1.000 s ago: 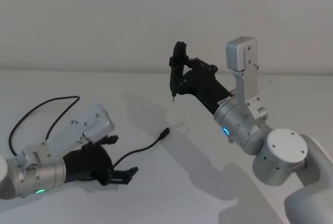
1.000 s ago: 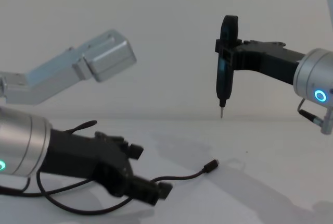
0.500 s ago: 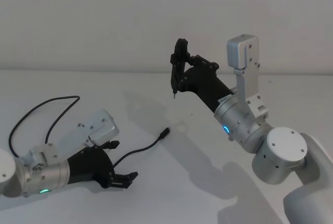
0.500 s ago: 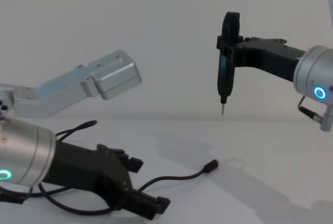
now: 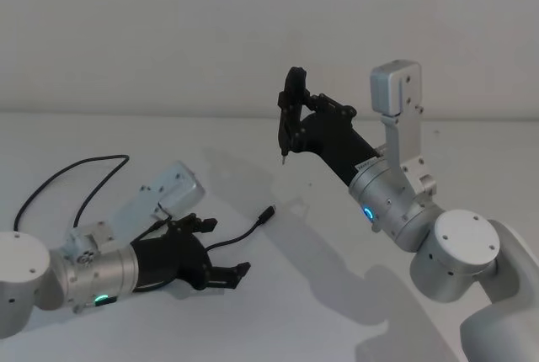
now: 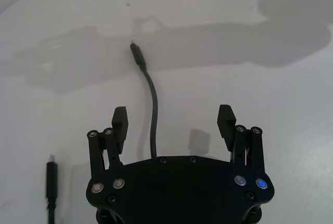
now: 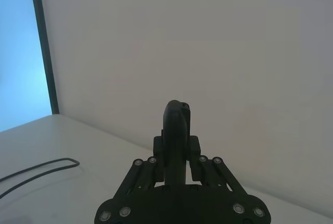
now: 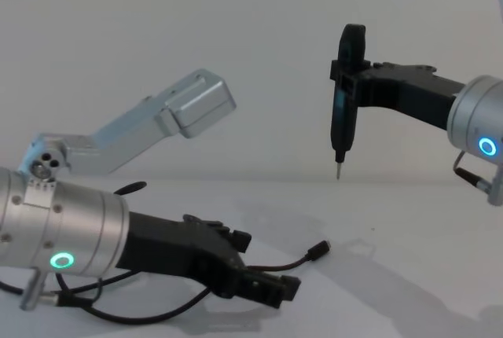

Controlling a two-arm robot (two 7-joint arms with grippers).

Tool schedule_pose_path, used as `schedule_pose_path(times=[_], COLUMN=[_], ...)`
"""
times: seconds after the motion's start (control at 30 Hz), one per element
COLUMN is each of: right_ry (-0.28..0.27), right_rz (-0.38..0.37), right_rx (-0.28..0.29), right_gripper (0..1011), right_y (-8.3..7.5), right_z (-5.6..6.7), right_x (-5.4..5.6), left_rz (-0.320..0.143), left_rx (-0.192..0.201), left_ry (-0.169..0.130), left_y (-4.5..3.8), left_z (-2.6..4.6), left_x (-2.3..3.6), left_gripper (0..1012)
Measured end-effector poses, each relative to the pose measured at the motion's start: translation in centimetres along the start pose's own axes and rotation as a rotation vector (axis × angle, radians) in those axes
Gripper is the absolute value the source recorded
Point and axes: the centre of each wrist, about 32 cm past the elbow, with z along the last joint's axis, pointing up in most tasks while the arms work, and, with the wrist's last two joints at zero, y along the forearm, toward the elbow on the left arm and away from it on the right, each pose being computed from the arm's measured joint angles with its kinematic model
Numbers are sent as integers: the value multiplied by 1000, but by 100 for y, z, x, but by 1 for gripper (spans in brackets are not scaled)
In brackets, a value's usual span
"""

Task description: Pick up the data cable with the one hand.

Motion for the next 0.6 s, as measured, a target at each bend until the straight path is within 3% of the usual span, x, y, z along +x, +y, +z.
schedule_pose_path(times=[0.2, 0.4, 0.6], right_ry=[8, 14, 22], right_rz=[1, 3, 3], right_rx=[-3, -6, -9], right_gripper=[274, 275, 275], right_y=[-7, -5, 0], right_z=[-8, -14, -28], right_x=[-3, -11, -19], left_rz=[-9, -7, 1], left_rx=[-35, -46, -44], left_ry=[75, 133, 162], left_y=[-60, -53, -27], left_z=[-32, -83, -121], left_x=[16, 29, 39], left_gripper=[1001, 1001, 1001])
